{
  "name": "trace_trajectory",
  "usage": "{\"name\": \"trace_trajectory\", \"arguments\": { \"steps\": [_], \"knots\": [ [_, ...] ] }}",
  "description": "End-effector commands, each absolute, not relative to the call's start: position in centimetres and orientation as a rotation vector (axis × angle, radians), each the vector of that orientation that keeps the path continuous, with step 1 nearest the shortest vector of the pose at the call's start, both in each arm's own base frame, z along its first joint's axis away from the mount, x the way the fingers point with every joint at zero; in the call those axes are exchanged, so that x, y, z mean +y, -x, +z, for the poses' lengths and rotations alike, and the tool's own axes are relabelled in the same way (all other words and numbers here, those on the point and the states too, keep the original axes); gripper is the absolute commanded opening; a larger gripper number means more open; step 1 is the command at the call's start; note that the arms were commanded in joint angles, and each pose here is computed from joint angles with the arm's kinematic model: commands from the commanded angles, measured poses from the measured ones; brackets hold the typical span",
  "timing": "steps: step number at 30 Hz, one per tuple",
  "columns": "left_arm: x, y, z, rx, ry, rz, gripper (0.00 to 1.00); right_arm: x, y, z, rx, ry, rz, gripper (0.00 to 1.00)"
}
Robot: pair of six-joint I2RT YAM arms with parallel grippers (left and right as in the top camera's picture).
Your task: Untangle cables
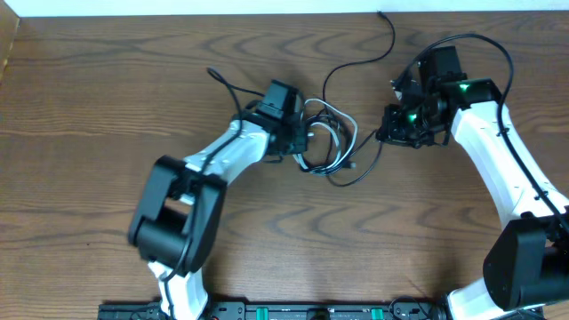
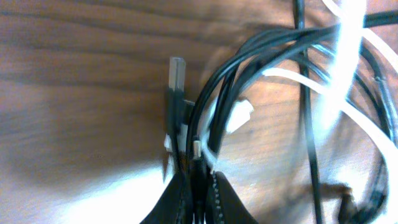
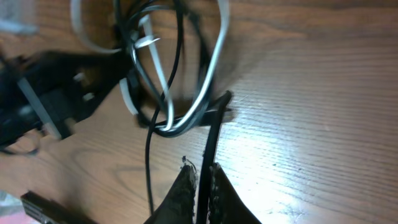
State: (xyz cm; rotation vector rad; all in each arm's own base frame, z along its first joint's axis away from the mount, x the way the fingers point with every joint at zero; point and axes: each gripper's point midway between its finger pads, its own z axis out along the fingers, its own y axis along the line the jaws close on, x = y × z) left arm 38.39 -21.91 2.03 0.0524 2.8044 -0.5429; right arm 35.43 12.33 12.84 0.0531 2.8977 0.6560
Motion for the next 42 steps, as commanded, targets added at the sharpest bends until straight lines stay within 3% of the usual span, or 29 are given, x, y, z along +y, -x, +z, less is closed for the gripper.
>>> {"name": "trace_trajectory", "arguments": {
  "steps": [1,9,13,15,21,31,42],
  "knots": [
    [-20.6,-38.3,6.9,2.701,-0.248,-0.486,0.07,11.3,-36.3,13.4,2.865,-0.048,0.642,0.08],
    [-20.3,-34.4,11.6,2.701,-0.384,-0.556,0.07,12.1,-36.8,13.9,2.806,0.114,0.680,0.20],
    [-20.1,-34.1,11.6,2.714,-0.383,-0.554,0.07,13.1,-36.6,14.2,2.782,0.200,0.734,0.48],
    [-20.1,-34.1,11.6,2.710,-0.383,-0.555,0.07,14.1,-36.2,14.6,2.760,0.268,0.794,0.51],
    [-20.3,-34.6,11.9,2.686,-0.378,-0.561,0.07,17.6,-34.7,14.7,2.724,0.503,0.827,0.57],
    [-20.4,-34.7,11.9,2.684,-0.379,-0.562,0.07,22.6,-28.9,9.9,2.869,0.891,0.785,0.58],
    [-20.3,-34.5,11.8,2.695,-0.378,-0.559,0.07,23.7,-25.6,6.1,3.026,1.028,0.706,0.46]
  ]
}}
